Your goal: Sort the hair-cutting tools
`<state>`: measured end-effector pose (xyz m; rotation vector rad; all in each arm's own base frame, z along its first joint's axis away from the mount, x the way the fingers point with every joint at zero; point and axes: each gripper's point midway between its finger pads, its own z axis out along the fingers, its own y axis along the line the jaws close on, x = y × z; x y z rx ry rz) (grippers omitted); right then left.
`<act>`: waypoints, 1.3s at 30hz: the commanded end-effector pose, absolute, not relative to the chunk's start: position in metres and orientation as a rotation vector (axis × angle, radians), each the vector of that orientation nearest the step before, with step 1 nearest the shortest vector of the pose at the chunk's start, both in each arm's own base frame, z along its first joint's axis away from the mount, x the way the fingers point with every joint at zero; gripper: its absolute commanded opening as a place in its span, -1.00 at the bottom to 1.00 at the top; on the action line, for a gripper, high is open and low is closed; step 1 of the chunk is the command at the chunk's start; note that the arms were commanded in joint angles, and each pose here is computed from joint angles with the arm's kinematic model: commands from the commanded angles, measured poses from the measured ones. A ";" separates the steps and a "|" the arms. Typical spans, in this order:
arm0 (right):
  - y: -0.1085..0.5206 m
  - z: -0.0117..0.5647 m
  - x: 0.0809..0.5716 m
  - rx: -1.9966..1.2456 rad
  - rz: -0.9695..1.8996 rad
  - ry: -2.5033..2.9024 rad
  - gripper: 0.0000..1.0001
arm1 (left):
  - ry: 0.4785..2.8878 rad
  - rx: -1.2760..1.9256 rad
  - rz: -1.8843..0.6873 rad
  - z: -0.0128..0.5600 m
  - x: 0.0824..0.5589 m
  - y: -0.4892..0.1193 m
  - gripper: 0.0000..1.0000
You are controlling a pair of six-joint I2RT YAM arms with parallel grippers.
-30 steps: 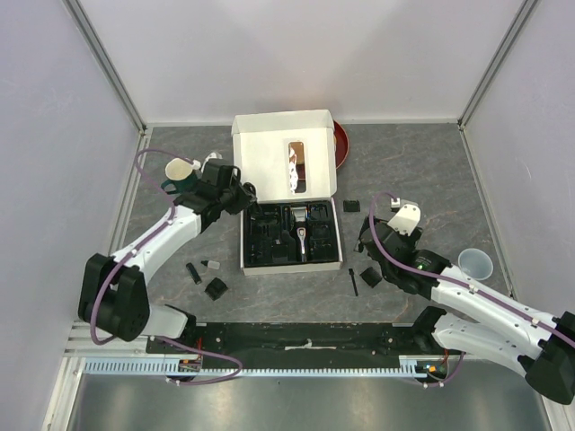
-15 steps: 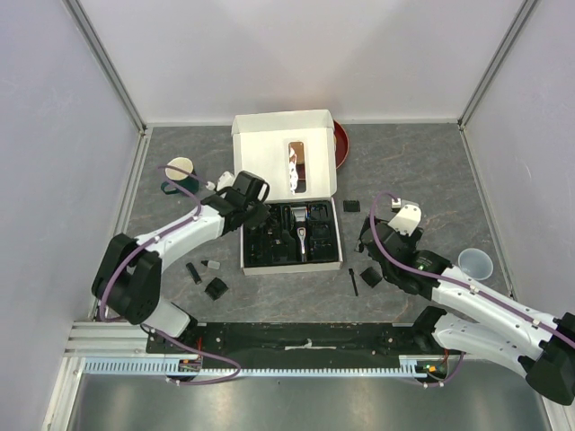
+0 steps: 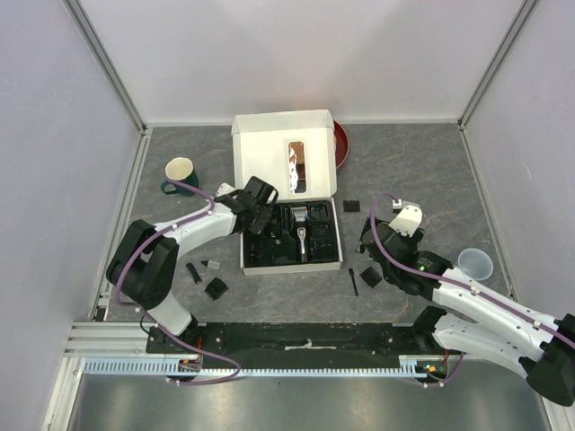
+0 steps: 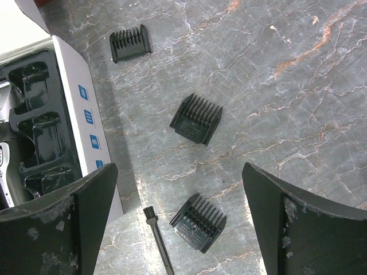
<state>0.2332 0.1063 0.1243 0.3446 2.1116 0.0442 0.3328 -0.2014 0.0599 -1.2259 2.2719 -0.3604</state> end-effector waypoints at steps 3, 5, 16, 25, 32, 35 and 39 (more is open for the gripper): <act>0.097 0.127 0.234 0.350 0.002 2.085 0.96 | 2.087 -1.309 -0.402 0.076 0.358 -0.197 -0.76; 0.097 0.127 0.234 0.349 0.000 2.084 0.96 | 2.086 -1.297 -0.394 0.076 0.359 -0.196 -0.42; 0.101 0.132 0.234 0.344 0.026 2.089 0.96 | 2.103 -1.064 -0.385 0.127 0.357 -0.188 0.47; 0.109 0.135 0.231 0.327 0.087 2.108 0.96 | 2.102 -0.967 -0.330 0.167 0.322 -0.137 0.99; 0.126 0.134 0.231 0.306 0.170 2.139 0.96 | 2.127 -1.055 -0.253 0.127 0.273 -0.069 0.85; 0.131 0.130 0.231 0.298 0.189 2.154 0.96 | 2.108 -1.100 -0.201 0.119 0.260 -0.050 0.79; 0.138 0.123 0.230 0.289 0.206 2.183 0.96 | 2.078 -1.192 -0.038 0.104 0.243 -0.023 0.71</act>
